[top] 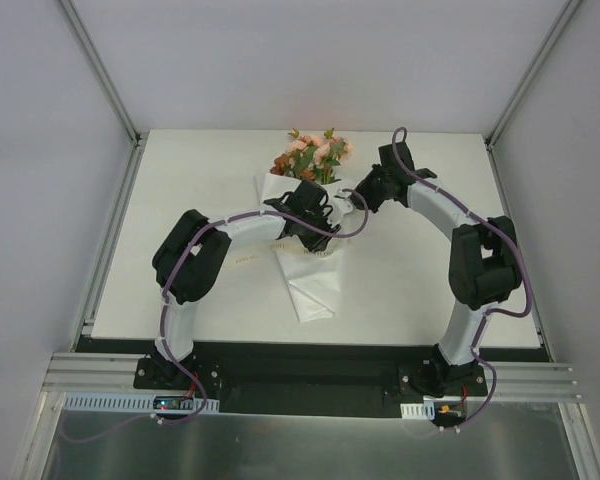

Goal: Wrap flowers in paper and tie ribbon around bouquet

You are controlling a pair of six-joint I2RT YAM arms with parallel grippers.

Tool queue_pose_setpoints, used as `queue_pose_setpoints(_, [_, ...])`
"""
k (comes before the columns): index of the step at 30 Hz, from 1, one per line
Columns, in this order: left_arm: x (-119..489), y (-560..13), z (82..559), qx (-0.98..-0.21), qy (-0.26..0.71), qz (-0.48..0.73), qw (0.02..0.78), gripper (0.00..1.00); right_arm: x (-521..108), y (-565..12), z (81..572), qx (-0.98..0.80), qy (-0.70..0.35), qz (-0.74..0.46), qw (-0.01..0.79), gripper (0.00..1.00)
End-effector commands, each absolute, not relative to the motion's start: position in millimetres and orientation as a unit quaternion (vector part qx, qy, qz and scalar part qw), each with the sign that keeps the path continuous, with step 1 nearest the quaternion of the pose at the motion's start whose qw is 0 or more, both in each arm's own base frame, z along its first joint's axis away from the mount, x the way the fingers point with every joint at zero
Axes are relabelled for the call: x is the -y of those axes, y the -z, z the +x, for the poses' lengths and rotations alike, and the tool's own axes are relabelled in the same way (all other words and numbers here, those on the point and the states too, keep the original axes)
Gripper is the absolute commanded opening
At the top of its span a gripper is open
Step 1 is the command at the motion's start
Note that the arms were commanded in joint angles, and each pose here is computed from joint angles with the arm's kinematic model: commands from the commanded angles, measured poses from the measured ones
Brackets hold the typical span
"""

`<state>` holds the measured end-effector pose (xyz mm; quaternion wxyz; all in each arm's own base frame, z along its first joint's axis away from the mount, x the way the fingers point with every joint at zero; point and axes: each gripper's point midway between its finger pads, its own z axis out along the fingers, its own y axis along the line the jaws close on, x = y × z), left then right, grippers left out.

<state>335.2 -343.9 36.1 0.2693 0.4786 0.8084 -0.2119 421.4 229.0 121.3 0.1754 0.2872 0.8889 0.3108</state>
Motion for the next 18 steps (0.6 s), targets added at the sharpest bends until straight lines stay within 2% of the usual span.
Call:
queue_pose_setpoints(1, [346, -48, 342, -0.806, 0.203, 0.472, 0.293, 0.22, -214, -130, 404, -0.912, -0.291, 0.211, 0.196, 0.02])
queue_pose_setpoints(4, [348, -54, 341, -0.803, 0.209, 0.471, 0.298, 0.18, -212, -129, 386, -0.929, -0.285, 0.129, 0.197, 0.05])
queue_pose_setpoints(7, [351, -59, 336, -0.799, 0.222, 0.474, 0.297, 0.15, -202, -133, 373, -0.935, -0.276, 0.084, 0.206, 0.15])
queue_pose_setpoints(8, [352, -62, 335, -0.797, 0.226, 0.474, 0.298, 0.11, -198, -132, 368, -0.938, -0.27, 0.065, 0.207, 0.16])
queue_pose_setpoints(9, [352, -62, 335, -0.798, 0.228, 0.472, 0.297, 0.03, -192, -128, 357, -0.946, -0.256, 0.059, 0.191, 0.16])
queue_pose_setpoints(13, [353, -67, 328, -0.798, 0.243, 0.468, 0.292, 0.0, -161, -124, 337, -0.96, -0.193, 0.036, 0.198, 0.32])
queue_pose_setpoints(15, [353, -72, 327, -0.797, 0.252, 0.464, 0.292, 0.0, -143, -118, 330, -0.967, -0.161, 0.031, 0.197, 0.43])
queue_pose_setpoints(16, [354, -75, 327, -0.796, 0.257, 0.463, 0.292, 0.0, -134, -118, 332, -0.967, -0.148, 0.033, 0.204, 0.53])
queue_pose_setpoints(18, [355, -78, 324, -0.798, 0.266, 0.461, 0.283, 0.0, -119, -120, 338, -0.967, -0.142, 0.049, 0.207, 0.6])
